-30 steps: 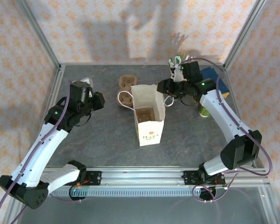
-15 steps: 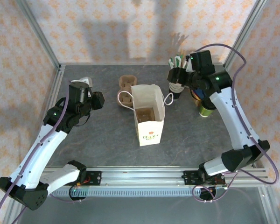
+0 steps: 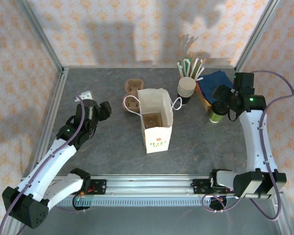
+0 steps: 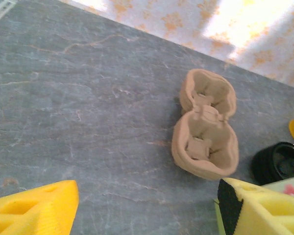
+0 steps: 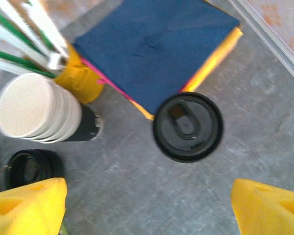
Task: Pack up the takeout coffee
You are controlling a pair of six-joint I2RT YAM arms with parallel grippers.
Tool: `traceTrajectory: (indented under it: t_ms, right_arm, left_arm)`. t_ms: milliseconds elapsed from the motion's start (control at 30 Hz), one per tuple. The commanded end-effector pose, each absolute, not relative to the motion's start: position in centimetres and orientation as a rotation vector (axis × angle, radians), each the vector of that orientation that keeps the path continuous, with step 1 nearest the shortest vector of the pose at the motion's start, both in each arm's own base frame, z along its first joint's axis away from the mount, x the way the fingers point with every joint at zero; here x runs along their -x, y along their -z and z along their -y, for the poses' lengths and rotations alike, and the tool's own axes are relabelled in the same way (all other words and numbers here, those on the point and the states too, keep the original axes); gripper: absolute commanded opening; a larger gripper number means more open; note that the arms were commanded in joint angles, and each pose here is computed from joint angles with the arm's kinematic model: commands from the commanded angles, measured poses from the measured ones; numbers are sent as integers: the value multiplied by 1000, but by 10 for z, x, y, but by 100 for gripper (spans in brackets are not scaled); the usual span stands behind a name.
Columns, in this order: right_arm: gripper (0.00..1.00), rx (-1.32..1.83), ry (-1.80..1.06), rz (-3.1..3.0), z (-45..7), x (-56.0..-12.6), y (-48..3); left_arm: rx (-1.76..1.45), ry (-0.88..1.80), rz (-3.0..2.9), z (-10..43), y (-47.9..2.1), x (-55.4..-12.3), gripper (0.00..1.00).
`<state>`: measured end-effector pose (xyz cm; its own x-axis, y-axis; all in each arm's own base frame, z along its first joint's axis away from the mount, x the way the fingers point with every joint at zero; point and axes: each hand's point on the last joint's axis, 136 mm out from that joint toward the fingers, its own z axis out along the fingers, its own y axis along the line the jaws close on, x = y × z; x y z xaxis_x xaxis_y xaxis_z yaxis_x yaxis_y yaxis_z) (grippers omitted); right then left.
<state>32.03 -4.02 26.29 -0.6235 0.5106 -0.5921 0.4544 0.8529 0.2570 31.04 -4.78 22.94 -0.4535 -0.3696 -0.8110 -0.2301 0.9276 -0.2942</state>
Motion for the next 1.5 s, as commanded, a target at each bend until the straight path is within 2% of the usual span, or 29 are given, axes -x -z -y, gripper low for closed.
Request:
traceTrajectory:
  t_ms: [0,200,400,667,833,1467]
  right_arm:
    - [88,-722,-102,-2376,55,-319,-248]
    - [94,-735,-76,-2436,60,-329,-230]
    - [94,-727,-90,-2507,59,-341,-203]
    - [93,-708,-20,-2643,65,-348,-166]
    - [93,-710,70,-2668,76,-350,-160]
    - [88,-675,-40,-2721,65,-368,-150]
  left_arm:
    - [472,150,-1950,36,-232,-316,77]
    - [526,247,-1921,41,-210,-313,80]
    - [554,227,-1945,38,-185,-311,85]
    - [554,237,-1931,36,-176,-306,88]
    - [537,276,-1928,42,-174,-306,88]
    - [530,341,-1939,50,-167,-305,88]
